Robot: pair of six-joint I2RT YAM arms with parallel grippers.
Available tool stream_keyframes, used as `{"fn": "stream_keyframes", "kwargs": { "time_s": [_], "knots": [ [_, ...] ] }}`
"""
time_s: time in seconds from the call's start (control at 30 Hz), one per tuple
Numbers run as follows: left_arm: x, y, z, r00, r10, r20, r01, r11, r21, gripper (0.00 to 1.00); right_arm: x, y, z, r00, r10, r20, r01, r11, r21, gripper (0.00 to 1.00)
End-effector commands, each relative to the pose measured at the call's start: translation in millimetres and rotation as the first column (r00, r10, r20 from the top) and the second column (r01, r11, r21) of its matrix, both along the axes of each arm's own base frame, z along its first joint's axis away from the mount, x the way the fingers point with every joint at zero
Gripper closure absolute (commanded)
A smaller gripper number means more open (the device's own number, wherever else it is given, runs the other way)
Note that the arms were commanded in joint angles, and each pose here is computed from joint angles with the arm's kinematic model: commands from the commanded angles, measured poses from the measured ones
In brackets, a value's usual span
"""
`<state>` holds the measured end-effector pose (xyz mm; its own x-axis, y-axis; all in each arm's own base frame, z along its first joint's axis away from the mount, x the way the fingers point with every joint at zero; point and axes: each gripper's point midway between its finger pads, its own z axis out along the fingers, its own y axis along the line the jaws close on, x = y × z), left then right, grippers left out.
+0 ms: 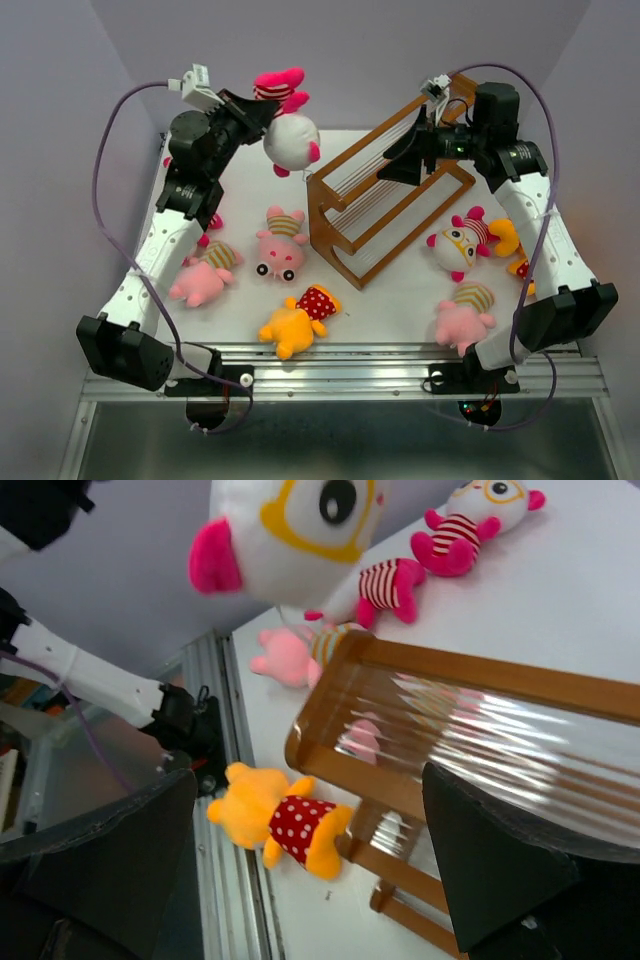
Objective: Place and organize the stuffed toys onto the shelf
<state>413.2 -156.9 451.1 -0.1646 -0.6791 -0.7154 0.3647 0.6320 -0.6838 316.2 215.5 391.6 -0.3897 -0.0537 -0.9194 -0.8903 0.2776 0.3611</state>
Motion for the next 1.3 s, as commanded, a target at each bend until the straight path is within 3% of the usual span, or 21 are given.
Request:
{"fn": "stream_keyframes", "kwargs": {
  "time_s": [0.0, 0.2, 0.6, 0.83, 0.93, 0.97, 1.1, 1.13, 1.2, 1.23, 1.27],
  "knots": [
    [-36, -31, 68, 0.987, -0.025, 0.161, 0.047, 0.990, -0.136, 1.00, -6, 32, 46, 0.997, 0.020, -0.071, -0.013, 0.995, 0.101, 0.01],
    [-48, -55, 73, 0.990, 0.061, 0.128, -0.032, 0.975, -0.219, 1.00, -3, 48, 67, 0.993, 0.020, -0.116, 0.002, 0.983, 0.183, 0.01],
    [-55, -76, 73, 0.992, 0.066, 0.108, -0.038, 0.970, -0.240, 1.00, -10, 65, 86, 0.976, 0.053, -0.209, 0.011, 0.955, 0.296, 0.02],
    [-61, -85, 75, 0.993, 0.049, 0.110, -0.020, 0.968, -0.250, 1.00, -7, 82, 74, 0.975, 0.045, -0.216, 0.015, 0.963, 0.268, 0.17],
    [-62, -86, 72, 0.993, 0.045, 0.108, -0.017, 0.968, -0.250, 1.00, 0, 84, 70, 0.979, 0.035, -0.203, 0.019, 0.966, 0.259, 0.47],
    [-64, -86, 74, 0.993, 0.042, 0.110, -0.013, 0.967, -0.253, 1.00, 4, 85, 66, 0.979, 0.023, -0.203, 0.030, 0.967, 0.253, 0.72],
    [-70, -82, 75, 0.992, 0.041, 0.121, -0.009, 0.967, -0.254, 1.00, 9, 83, 67, 0.989, -0.007, -0.151, 0.043, 0.971, 0.237, 0.99],
    [-71, -82, 73, 0.992, 0.035, 0.124, -0.004, 0.969, -0.246, 0.99, 11, 81, 69, 0.995, -0.025, -0.100, 0.047, 0.973, 0.224, 0.99],
    [-77, -76, 75, 0.988, 0.044, 0.145, -0.010, 0.974, -0.227, 0.76, 10, 78, 75, 0.999, -0.042, -0.027, 0.047, 0.978, 0.203, 1.00],
    [-78, -74, 72, 0.989, 0.052, 0.136, -0.022, 0.977, -0.214, 0.49, 10, 74, 79, 0.997, -0.057, 0.055, 0.046, 0.983, 0.175, 1.00],
    [-83, -67, 76, 0.988, 0.064, 0.139, -0.033, 0.976, -0.213, 0.40, 12, 69, 81, 0.992, -0.073, 0.099, 0.057, 0.986, 0.158, 0.99]
  ]
}}
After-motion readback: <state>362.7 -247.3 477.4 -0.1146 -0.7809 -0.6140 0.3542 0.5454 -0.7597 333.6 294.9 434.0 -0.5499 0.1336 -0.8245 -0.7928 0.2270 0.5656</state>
